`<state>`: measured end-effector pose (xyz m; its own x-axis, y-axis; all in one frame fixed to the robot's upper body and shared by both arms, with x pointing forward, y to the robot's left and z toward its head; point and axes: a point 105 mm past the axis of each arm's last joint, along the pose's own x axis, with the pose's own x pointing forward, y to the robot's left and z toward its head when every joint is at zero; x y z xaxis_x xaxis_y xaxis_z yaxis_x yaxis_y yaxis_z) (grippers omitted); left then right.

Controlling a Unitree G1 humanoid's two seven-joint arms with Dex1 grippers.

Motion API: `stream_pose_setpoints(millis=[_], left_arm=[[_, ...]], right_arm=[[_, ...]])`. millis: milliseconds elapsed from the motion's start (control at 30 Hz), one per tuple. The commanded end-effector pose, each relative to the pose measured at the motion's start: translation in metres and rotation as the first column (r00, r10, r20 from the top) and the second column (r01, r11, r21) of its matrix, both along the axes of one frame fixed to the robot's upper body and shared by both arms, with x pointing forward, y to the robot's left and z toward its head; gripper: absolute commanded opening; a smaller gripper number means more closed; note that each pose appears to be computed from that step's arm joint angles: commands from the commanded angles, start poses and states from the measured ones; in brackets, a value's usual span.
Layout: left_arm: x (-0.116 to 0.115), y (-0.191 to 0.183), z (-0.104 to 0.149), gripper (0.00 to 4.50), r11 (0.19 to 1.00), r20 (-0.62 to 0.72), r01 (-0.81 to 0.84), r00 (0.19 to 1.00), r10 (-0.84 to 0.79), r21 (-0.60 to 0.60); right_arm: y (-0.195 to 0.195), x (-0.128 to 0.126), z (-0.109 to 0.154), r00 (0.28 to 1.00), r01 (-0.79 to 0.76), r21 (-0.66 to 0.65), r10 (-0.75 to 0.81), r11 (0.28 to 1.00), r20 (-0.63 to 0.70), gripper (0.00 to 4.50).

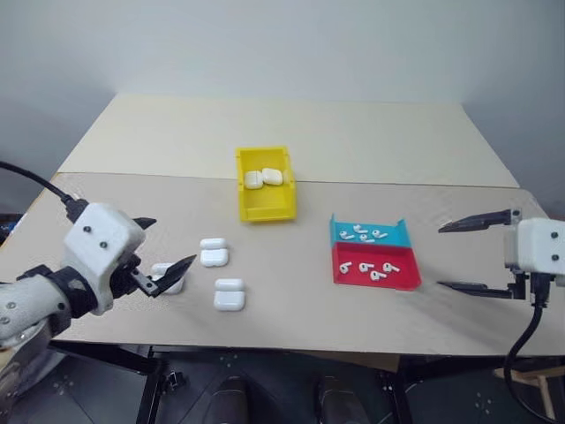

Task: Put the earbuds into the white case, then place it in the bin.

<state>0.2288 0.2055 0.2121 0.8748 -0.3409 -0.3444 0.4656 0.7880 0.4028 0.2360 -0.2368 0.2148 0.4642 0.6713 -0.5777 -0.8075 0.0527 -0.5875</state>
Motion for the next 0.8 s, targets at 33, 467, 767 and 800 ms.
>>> stream_pose_setpoints(millis=[33, 467, 767, 800], left_arm=[[-0.002, 0.012, -0.016, 4.5, 0.988, -0.158, -0.127, 0.978, 0.139, 0.084], [-0.009, 0.034, -0.02, 4.5, 0.942, -0.481, -0.3, 0.81, 0.335, 0.15], [0.006, 0.041, -0.041, 4.5, 0.851, -0.443, -0.521, 0.749, 0.493, 0.064], [0.007, 0.044, -0.042, 4.5, 0.836, -0.435, -0.545, 0.74, 0.513, 0.06]], right_arm=[[0.0, -0.005, 0.003, 1.0, -0.002, -0.011, 0.002, 1.0, 0.01, 4.49], [0.005, -0.006, -0.007, 1.0, 0.001, 0.007, -0.001, 1.0, -0.009, 4.49], [0.007, -0.01, -0.015, 1.0, 0.01, 0.02, -0.01, 1.0, -0.026, 4.49], [0.007, -0.01, -0.015, 1.0, 0.011, 0.02, -0.011, 1.0, -0.026, 4.49]])
